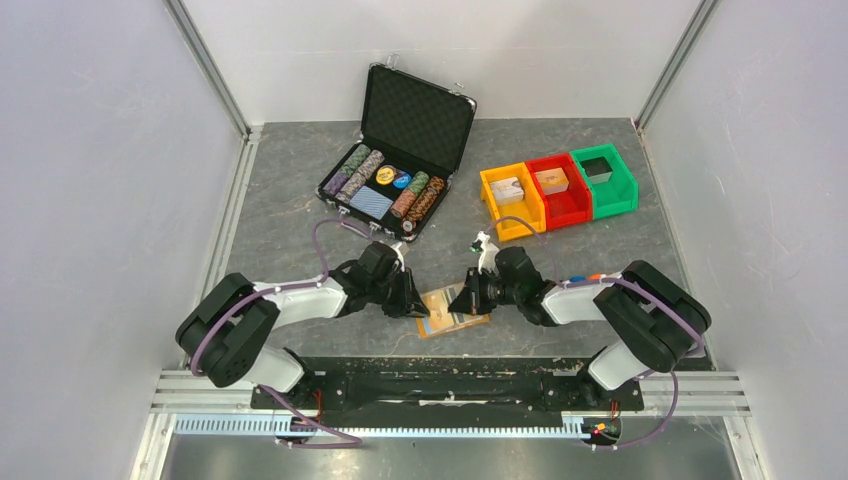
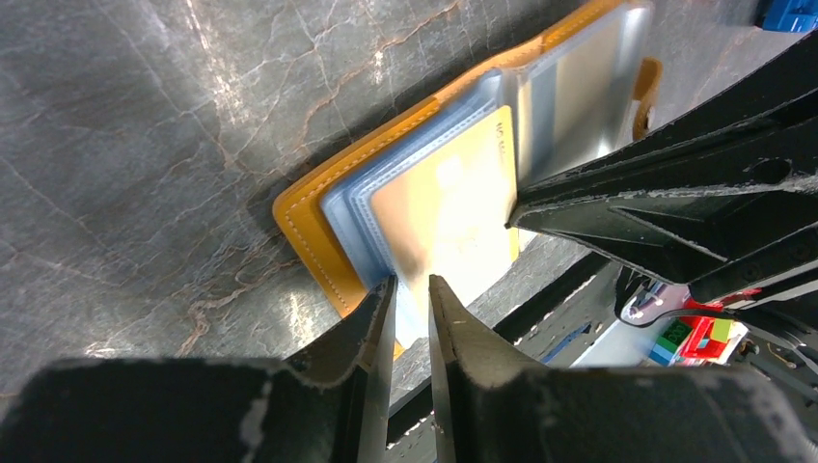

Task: Take the credit cards out of the card holder
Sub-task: Remove the credit card from the card holder.

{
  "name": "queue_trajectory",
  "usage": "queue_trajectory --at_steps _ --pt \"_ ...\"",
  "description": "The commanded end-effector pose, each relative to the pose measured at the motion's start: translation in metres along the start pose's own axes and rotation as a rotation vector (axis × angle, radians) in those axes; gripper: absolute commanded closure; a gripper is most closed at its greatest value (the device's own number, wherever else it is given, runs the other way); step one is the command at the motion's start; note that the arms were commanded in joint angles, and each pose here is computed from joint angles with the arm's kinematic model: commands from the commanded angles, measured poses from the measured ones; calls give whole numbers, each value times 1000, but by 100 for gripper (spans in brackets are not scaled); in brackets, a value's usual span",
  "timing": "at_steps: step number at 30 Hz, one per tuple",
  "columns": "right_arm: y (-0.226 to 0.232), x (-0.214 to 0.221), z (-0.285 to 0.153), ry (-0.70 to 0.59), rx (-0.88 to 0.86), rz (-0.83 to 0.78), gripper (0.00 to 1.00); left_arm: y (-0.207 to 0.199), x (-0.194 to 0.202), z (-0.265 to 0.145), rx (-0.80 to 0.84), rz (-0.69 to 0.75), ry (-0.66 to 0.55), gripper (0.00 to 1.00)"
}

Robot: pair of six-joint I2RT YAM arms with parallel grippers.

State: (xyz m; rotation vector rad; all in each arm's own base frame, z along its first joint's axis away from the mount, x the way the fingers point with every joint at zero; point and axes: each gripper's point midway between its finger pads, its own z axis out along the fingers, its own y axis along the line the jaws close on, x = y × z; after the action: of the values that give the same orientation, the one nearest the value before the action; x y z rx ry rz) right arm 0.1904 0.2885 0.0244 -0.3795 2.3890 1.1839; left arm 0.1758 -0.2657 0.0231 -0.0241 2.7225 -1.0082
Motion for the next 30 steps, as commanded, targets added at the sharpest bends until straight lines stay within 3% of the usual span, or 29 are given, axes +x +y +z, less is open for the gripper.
queue_trajectory --at_steps 1,24,30 --pt "23 -8 -7 -54 -136 16 100 25 15 0 -73 -9 18 73" --pt "2 -13 -24 -85 -81 49 100 29 15 1 -97 1 27 70" --pt "6 -11 -20 -70 -101 69 80 26 14 1 -86 -2 27 70"
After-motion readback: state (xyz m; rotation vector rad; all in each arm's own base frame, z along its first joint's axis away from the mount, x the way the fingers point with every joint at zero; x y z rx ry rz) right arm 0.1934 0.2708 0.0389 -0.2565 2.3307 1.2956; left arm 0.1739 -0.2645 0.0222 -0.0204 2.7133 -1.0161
